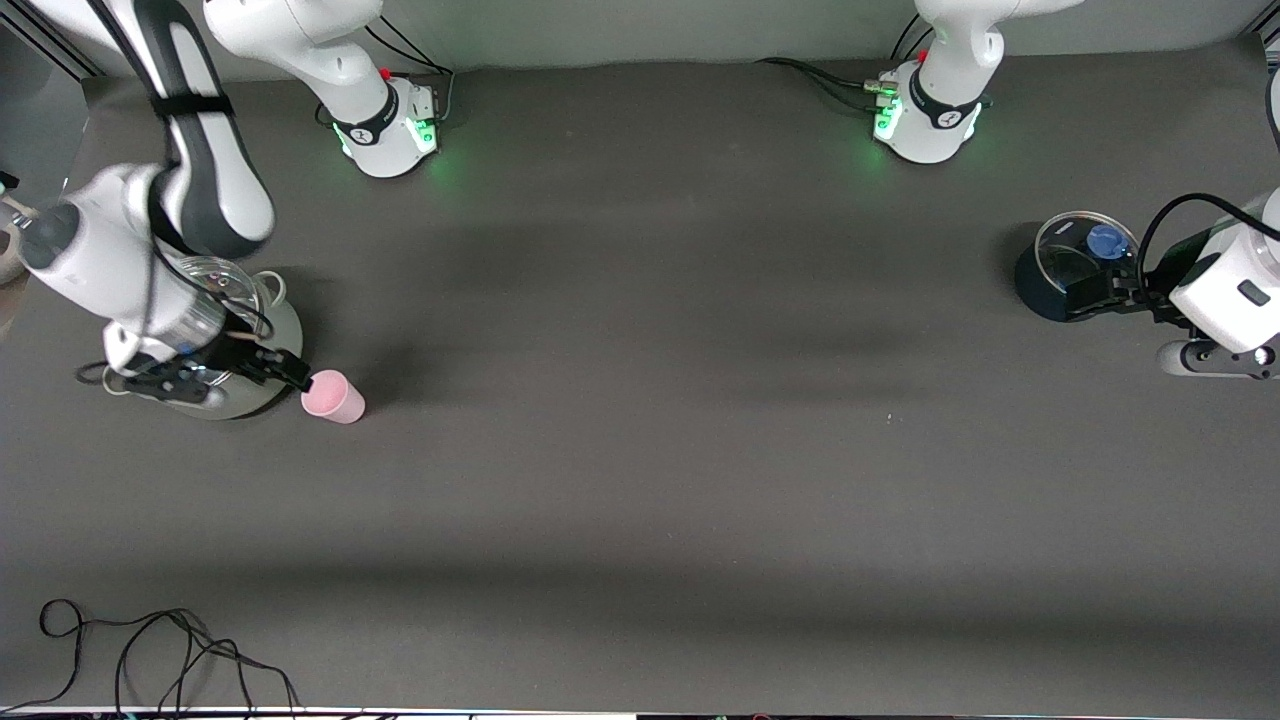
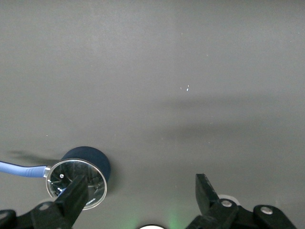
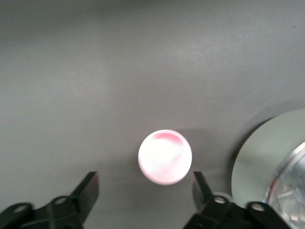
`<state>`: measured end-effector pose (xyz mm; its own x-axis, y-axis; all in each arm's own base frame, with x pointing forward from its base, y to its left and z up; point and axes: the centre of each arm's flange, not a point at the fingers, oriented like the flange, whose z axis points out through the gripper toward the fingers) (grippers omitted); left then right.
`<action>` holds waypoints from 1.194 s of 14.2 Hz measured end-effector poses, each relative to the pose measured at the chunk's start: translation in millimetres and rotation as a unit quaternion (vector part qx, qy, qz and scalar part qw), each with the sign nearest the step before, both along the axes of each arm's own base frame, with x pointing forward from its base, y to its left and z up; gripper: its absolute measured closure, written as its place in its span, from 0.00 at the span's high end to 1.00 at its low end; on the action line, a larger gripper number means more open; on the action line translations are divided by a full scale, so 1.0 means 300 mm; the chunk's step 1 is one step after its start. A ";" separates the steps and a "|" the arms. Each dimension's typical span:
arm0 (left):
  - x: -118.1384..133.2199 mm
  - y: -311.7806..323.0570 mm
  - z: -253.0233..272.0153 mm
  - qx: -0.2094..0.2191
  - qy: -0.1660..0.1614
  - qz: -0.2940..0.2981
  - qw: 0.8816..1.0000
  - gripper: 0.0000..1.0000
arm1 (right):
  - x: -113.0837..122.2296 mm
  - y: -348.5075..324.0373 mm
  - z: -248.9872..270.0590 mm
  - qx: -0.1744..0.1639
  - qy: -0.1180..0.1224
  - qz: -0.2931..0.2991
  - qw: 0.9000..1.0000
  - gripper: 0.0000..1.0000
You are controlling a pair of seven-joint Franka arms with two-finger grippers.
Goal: Transfer pink cup from left to right arm
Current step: 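Release the pink cup on the table and raise the right gripper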
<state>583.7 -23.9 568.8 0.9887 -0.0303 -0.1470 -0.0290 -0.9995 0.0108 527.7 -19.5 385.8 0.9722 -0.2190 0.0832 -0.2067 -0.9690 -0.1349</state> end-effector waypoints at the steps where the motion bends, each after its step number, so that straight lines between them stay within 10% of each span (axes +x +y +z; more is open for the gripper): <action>1: 0.000 0.000 -0.001 0.000 0.000 0.001 1.000 1.00 | -0.018 0.006 0.069 0.010 0.002 0.006 1.000 1.00; 10: 0.016 0.004 -0.012 0.000 -0.007 0.003 1.000 1.00 | -0.162 -0.070 0.586 -0.044 0.057 0.049 0.996 1.00; 17: 0.018 -0.001 0.003 -0.001 -0.012 0.002 1.000 1.00 | -0.153 -0.041 0.678 -0.056 0.044 0.058 0.996 1.00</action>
